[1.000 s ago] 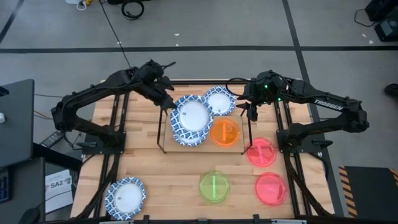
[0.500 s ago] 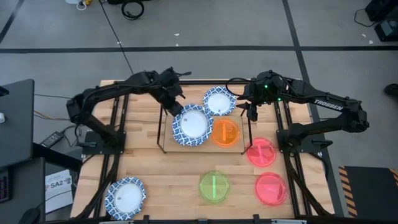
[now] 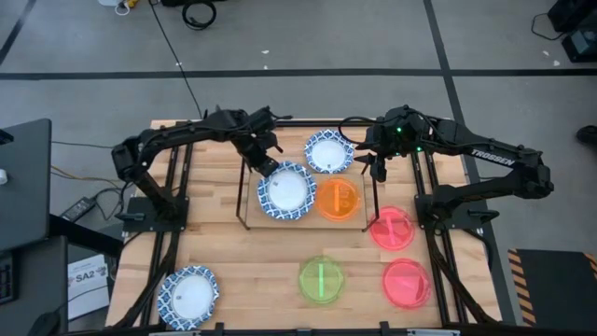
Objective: Place and stack plates onto a shelf
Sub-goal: Stack the blue patterned bowl on top of the blue patterned bowl on the shelf
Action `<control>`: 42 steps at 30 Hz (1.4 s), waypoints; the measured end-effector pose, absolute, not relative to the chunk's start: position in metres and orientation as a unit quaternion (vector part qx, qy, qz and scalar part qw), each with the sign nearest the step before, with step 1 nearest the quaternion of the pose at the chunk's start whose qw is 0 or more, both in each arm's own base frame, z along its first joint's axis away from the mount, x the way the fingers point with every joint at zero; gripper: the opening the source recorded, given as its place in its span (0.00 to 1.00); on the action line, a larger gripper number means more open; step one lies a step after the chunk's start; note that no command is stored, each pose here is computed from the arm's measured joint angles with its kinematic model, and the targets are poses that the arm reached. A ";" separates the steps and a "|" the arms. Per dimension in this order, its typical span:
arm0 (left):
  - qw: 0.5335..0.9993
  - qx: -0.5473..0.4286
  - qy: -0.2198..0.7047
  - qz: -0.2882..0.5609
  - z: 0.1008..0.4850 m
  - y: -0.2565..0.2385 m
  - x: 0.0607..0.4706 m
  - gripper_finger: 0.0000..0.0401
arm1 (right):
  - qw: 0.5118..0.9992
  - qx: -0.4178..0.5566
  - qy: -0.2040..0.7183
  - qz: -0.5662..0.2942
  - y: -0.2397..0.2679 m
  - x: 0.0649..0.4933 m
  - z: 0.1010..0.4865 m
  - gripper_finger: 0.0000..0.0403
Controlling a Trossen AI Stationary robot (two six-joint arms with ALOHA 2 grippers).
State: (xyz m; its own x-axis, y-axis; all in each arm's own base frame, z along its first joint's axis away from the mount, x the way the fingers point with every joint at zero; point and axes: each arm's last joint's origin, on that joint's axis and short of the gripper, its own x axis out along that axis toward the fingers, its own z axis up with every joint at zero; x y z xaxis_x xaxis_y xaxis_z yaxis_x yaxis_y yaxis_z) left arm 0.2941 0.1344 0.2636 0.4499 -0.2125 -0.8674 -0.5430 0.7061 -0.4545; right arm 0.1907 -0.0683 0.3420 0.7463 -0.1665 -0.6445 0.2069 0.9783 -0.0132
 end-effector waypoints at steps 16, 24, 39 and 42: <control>0.765 -0.362 0.520 0.120 0.263 0.134 0.293 0.08 | 0.934 0.030 0.342 -0.100 -0.068 0.191 0.342 0.42; 0.766 -0.351 0.522 0.136 0.263 0.135 0.293 0.09 | 0.934 0.030 0.342 -0.100 -0.068 0.191 0.342 0.42; 0.773 -0.334 0.525 0.126 0.262 0.135 0.293 0.20 | 0.934 0.030 0.342 -0.100 -0.068 0.191 0.342 0.42; 0.773 -0.326 0.527 0.136 0.262 0.135 0.293 0.27 | 0.934 0.030 0.342 -0.100 -0.068 0.191 0.342 0.42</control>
State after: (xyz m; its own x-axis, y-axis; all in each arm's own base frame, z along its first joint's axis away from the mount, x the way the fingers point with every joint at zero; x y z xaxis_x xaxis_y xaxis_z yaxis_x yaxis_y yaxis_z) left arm 0.2926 0.1354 0.2622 0.4083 -0.1332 -0.9031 -0.5542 0.7500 -0.3612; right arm 0.1907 -0.0683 0.3420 0.7463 -0.1665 -0.6445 0.2070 0.9783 -0.0130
